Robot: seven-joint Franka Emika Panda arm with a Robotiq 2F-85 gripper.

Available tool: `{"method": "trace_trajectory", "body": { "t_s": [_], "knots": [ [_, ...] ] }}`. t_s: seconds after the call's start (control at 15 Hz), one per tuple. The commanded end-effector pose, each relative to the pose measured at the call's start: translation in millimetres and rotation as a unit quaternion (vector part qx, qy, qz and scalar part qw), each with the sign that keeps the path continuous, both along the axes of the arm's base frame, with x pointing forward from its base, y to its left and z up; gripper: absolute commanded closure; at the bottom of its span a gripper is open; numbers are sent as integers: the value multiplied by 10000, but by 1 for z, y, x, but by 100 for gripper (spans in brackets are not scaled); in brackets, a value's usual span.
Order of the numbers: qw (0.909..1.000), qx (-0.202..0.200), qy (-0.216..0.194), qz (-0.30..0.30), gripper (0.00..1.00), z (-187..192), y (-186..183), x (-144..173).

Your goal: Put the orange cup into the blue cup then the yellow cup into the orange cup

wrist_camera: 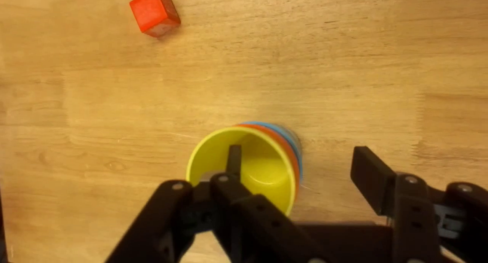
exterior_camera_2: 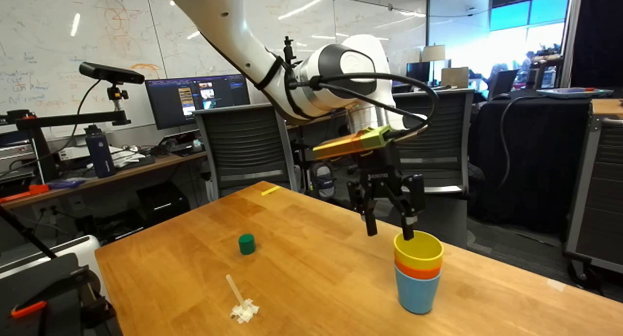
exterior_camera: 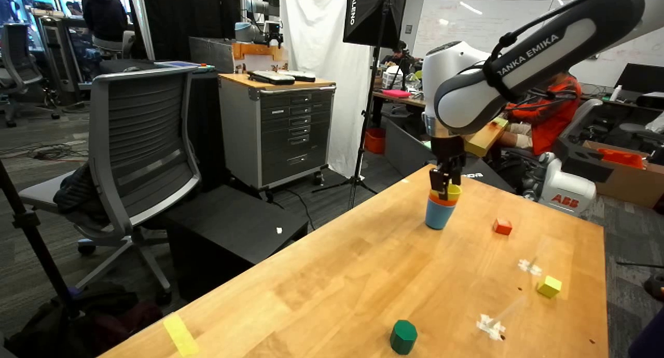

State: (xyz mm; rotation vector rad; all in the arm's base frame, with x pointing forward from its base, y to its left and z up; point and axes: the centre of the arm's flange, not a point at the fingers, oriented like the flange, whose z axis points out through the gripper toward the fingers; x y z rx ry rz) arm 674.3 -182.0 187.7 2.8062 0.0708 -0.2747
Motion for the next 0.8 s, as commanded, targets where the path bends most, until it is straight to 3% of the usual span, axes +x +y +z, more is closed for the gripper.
{"method": "trace_trajectory", "body": {
  "t_s": [0.0,0.73],
  "knots": [
    [9999,134,-29,-4,0,34,15,1],
    [9969,331,-35,719,0,141,87,-21]
  ]
}}
